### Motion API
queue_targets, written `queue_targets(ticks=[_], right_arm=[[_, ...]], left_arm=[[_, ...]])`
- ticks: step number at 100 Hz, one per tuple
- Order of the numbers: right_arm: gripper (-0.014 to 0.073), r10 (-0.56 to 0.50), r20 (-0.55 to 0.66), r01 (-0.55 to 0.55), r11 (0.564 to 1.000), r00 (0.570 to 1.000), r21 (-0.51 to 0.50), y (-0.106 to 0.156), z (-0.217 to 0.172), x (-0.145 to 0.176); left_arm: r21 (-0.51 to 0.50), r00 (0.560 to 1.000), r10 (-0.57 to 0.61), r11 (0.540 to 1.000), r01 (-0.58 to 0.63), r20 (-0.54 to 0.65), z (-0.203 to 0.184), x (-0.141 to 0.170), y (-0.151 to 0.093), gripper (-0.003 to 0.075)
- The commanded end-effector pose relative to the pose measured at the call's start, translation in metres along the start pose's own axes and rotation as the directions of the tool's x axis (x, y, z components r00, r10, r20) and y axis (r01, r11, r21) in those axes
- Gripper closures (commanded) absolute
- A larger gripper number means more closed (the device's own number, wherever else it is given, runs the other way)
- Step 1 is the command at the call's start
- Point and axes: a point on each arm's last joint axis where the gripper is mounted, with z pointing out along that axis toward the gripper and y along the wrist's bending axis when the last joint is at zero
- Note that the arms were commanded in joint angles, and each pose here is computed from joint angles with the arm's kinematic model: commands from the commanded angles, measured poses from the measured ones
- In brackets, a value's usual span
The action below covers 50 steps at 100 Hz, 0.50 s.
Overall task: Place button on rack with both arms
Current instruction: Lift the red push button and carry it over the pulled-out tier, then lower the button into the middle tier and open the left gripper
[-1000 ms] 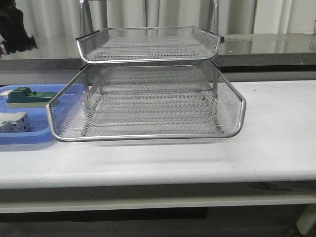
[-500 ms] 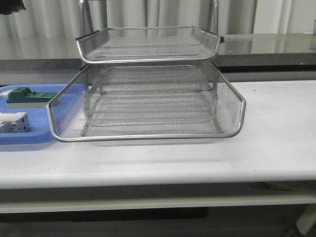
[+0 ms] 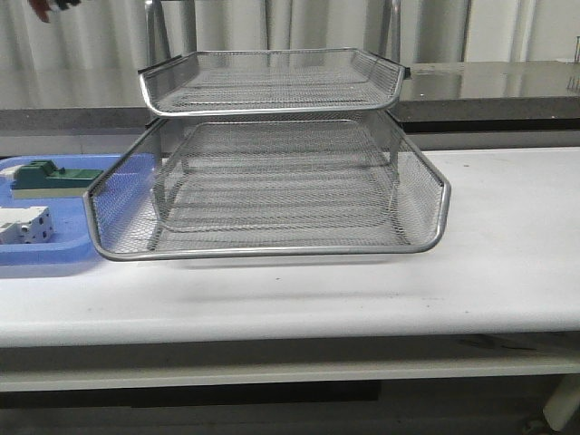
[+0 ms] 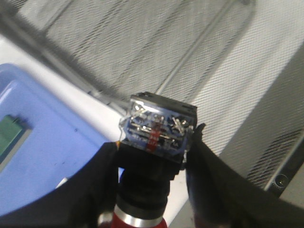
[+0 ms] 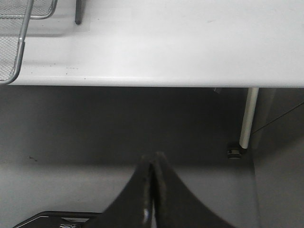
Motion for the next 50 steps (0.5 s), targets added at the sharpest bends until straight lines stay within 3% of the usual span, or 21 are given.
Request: queue_targets(ticks=[1,22,50], right_arm=[[0.0662,-0.009,0.078,0.008,1.0,0.997,0.009,-0.001,-0.007,-0.011],[0.0662,-0.009,0.078,0.008,1.0,0.997,0.009,-0.001,-0.007,-0.011],[0.0662,-0.009,0.078,0.008,1.0,0.997,0.009,-0.001,-0.007,-0.011]], left_arm=[[0.047,0.996,0.059,0.997,-0.062,0.073,-0.016,-0.016,-0.033,0.066],[0.131,0.982,0.179,0.974,-0.186,0.061,0.014,-0.034,-0.074,0.066],[0.217,0.979,0.202,0.958,-0.19,-0.035,0.079,-0.04,-0.084,0.066]])
